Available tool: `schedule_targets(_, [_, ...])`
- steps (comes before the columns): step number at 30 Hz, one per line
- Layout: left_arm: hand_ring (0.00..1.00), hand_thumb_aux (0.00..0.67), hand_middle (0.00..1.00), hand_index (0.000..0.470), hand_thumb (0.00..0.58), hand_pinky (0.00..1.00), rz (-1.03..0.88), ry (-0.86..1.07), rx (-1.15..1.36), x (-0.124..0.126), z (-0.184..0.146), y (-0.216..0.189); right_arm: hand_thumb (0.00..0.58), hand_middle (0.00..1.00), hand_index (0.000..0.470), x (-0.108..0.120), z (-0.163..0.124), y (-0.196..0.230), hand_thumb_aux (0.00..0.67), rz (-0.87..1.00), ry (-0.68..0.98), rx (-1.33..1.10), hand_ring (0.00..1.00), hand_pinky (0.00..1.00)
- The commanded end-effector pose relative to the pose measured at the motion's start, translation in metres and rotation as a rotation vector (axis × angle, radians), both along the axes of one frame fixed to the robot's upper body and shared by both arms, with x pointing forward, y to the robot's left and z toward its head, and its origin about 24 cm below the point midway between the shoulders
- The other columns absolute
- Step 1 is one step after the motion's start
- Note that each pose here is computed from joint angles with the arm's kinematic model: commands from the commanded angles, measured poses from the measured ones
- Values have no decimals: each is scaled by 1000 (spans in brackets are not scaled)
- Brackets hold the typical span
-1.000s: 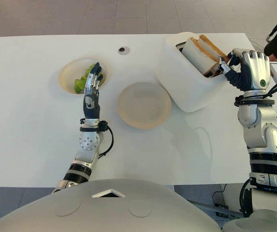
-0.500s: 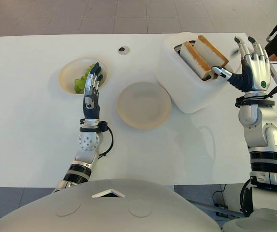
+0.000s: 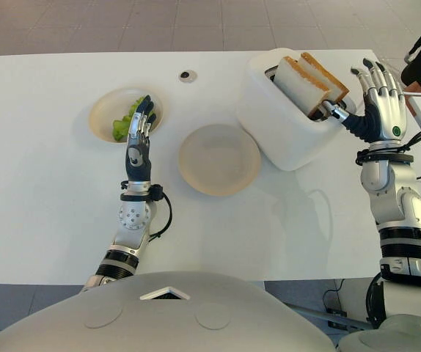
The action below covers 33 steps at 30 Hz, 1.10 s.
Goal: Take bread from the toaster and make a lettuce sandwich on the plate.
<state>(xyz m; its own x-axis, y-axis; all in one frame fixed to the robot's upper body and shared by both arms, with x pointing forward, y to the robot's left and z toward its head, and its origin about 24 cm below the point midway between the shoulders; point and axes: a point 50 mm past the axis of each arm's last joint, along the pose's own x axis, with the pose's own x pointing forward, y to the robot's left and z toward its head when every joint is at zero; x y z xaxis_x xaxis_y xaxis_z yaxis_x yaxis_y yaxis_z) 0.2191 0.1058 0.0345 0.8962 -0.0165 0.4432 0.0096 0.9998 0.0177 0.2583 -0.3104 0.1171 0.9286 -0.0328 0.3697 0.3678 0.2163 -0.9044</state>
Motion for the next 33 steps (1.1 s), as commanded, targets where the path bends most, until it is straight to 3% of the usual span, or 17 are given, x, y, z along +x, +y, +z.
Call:
schedule_targets(1, [0,0,0,0,0,0,8,47,-5,-6,-8,-3,363,0,182,5,6,1,260,18,19,-15,0,0])
schedule_targets(5, [0,0,0,0,0,0,8,49,-6,-7,-8,-4,278,0,131,5,8,-4,187,13,40,-35,0,0])
schedule_targets(7, [0,0,0,0,0,0,9,49,-7,-7,-7,-4,187,0,83,6,9,-3,118,24,54,-47,0,0])
schedule_targets(9, [0,0,0,0,0,0,11,48,-7,-7,-7,-4,175,0,77,7,11,0,110,40,59,-56,0,0])
schedule_targets(12, [0,0,0,0,0,0,15,50,-8,-7,-7,-4,241,0,111,10,14,7,158,72,61,-69,0,0])
schedule_targets(13, [0,0,0,0,0,0,15,50,-8,-7,-7,-4,319,0,155,11,15,8,221,81,62,-73,0,0])
schedule_targets(14, [0,0,0,0,0,0,16,50,-8,-7,-7,-4,349,0,173,12,16,10,247,88,62,-74,0,0])
schedule_targets(15, [0,0,0,0,0,0,17,50,-9,-7,-7,-4,422,0,225,13,17,11,321,95,62,-76,0,0])
schedule_targets(16, [0,0,0,0,0,0,17,50,-10,-7,-7,-4,460,0,256,13,17,11,365,98,62,-77,0,0])
schedule_targets(17, [0,0,0,0,0,0,19,50,-10,-7,-7,-5,520,0,319,14,18,12,455,102,64,-78,0,0])
schedule_targets(18, [0,0,0,0,0,0,20,50,-11,-8,-8,-5,575,63,426,14,19,12,607,104,65,-80,63,63])
schedule_targets(19, [0,0,0,0,0,0,21,51,-11,-8,-8,-5,580,463,470,15,20,12,670,105,65,-83,463,463])
schedule_targets(20, [0,0,0,0,0,0,21,51,-11,-8,-8,-5,580,886,470,14,23,11,670,102,55,-83,886,886])
schedule_targets(21, [0,0,0,0,0,0,22,52,-12,-8,-8,-5,580,1000,470,14,26,11,670,98,43,-80,1000,1000])
schedule_targets(26, [0,0,0,0,0,0,25,57,-11,-10,-9,-4,580,1000,470,6,59,22,670,122,-184,-71,1000,1000])
schedule_targets(29, [0,0,0,0,0,0,32,57,-9,-11,-10,-2,580,1000,470,-4,88,39,670,176,-434,-46,1000,1000])
schedule_targets(33, [0,0,0,0,0,0,60,52,0,-12,-9,5,580,1000,470,-29,113,81,670,425,-657,17,1000,1000])
